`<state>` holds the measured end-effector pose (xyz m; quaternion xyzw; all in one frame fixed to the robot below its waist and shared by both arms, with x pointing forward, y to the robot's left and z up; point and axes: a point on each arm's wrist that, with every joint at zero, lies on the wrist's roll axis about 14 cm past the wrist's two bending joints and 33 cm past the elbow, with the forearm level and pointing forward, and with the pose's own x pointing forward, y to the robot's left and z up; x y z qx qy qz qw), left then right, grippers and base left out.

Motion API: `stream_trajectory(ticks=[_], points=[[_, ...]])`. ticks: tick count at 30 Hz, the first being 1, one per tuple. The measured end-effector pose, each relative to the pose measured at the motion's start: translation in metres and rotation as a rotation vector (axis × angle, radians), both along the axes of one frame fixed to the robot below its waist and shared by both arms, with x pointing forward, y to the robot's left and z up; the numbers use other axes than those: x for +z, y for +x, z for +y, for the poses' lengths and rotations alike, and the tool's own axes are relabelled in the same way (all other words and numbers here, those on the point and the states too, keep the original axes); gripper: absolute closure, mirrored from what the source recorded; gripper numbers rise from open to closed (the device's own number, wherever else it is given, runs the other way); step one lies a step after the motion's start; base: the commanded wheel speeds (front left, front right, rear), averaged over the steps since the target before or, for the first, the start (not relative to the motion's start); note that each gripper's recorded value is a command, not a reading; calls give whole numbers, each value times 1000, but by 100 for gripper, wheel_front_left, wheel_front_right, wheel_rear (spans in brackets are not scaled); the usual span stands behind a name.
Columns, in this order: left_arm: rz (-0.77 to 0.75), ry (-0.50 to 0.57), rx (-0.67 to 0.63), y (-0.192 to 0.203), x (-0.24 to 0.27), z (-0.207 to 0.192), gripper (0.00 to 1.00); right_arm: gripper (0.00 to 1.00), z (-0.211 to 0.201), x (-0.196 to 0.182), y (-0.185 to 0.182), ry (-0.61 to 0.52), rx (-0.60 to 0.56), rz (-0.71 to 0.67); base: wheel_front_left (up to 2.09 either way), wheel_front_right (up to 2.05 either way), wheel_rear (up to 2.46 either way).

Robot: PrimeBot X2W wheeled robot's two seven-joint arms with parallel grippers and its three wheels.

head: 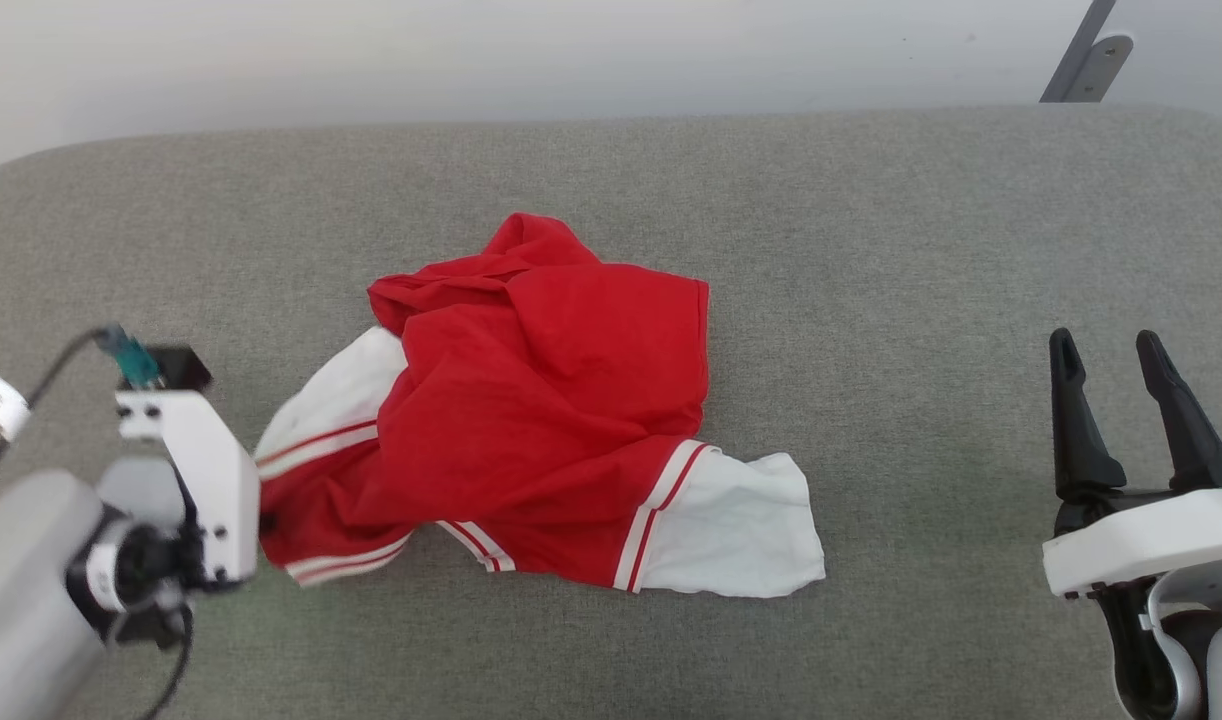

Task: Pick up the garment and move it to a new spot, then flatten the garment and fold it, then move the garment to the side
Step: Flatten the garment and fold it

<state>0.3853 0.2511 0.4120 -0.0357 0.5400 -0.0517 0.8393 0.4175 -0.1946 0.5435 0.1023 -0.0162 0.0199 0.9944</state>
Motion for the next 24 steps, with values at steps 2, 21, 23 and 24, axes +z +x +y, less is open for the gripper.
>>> stream_trajectory(ticks=[2,21,23,24], points=[[52,-11,0,-14,-11,-5,100,0,0,-1,0,1,1,3,0,0,0],[48,5,-36,-10,-4,-7,0,0,0,-6,0,0,1,22,0,0,0],[8,33,-55,4,9,-3,0,0,0,-7,-1,-1,2,27,0,0,0],[-22,54,-62,13,15,-1,0,0,-1,-7,-1,-2,1,28,0,0,0]])
